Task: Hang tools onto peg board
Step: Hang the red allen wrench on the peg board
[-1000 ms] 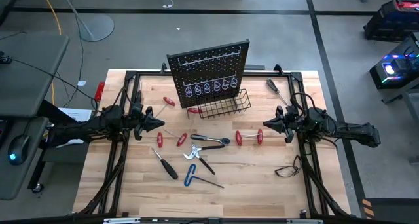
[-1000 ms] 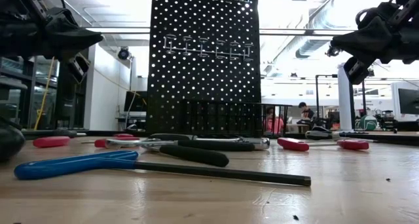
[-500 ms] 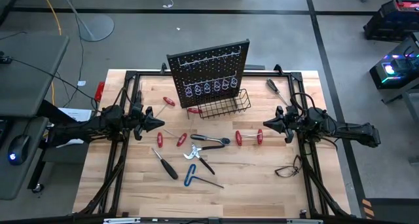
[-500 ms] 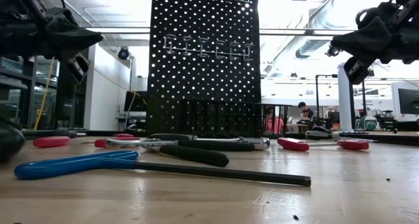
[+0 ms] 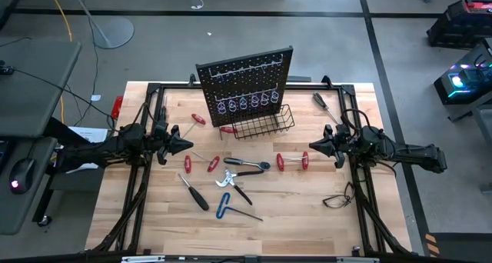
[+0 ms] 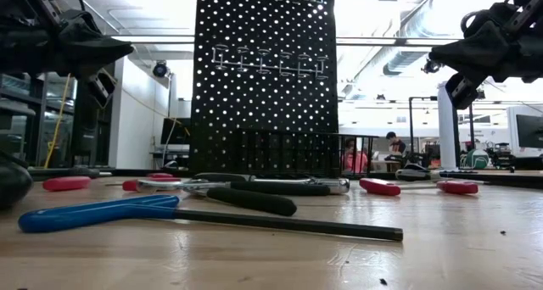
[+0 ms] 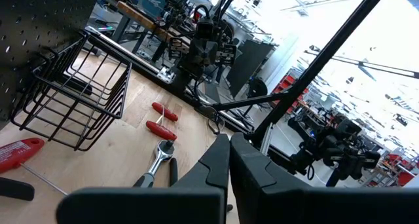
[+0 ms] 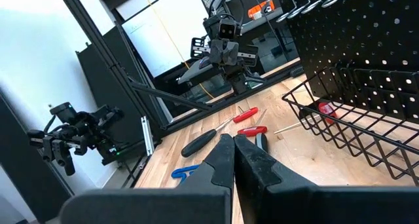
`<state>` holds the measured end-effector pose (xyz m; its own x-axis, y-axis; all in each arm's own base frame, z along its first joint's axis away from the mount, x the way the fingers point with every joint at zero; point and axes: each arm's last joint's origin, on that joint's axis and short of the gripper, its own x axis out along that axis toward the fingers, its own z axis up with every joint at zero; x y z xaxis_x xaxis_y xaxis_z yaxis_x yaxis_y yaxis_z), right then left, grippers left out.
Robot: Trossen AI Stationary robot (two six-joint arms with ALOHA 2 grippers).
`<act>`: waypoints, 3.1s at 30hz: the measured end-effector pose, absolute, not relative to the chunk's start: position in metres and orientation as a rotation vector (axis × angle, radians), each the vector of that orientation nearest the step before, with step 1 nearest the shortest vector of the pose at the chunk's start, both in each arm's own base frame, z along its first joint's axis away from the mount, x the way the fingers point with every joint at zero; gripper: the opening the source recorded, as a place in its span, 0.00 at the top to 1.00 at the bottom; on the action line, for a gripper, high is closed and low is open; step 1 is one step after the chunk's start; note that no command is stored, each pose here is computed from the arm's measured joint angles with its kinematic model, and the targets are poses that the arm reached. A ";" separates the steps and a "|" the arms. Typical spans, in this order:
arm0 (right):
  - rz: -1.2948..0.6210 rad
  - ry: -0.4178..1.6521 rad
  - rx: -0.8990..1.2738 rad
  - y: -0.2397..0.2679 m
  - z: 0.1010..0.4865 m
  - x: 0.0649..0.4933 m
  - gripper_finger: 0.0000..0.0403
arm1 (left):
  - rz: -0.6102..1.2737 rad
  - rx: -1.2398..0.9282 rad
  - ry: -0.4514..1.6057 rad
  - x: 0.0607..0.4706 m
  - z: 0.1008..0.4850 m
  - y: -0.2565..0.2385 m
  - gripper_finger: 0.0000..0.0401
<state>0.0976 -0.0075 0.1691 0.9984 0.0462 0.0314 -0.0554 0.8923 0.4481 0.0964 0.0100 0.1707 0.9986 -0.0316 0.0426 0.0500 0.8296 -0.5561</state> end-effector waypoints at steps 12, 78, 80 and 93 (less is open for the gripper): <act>0.052 -0.020 0.466 -0.008 0.169 0.098 1.00 | -0.043 -0.591 -0.032 0.096 0.171 0.010 1.00; 0.155 1.412 0.710 0.043 0.214 0.206 0.75 | -0.211 -1.325 0.002 0.109 0.187 -0.007 1.00; 0.120 1.413 0.608 0.044 0.207 0.210 0.67 | -0.199 -1.253 0.009 0.112 0.194 -0.010 1.00; 0.061 1.200 0.098 0.023 0.194 0.239 0.56 | -0.108 -0.776 0.566 0.176 0.226 -0.056 1.00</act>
<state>0.2390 0.0233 0.1944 0.3619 0.0995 -0.9269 0.0045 0.9941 0.1085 0.1763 -0.0563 0.2260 0.8465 -0.2952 -0.4431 -0.1109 0.7161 -0.6891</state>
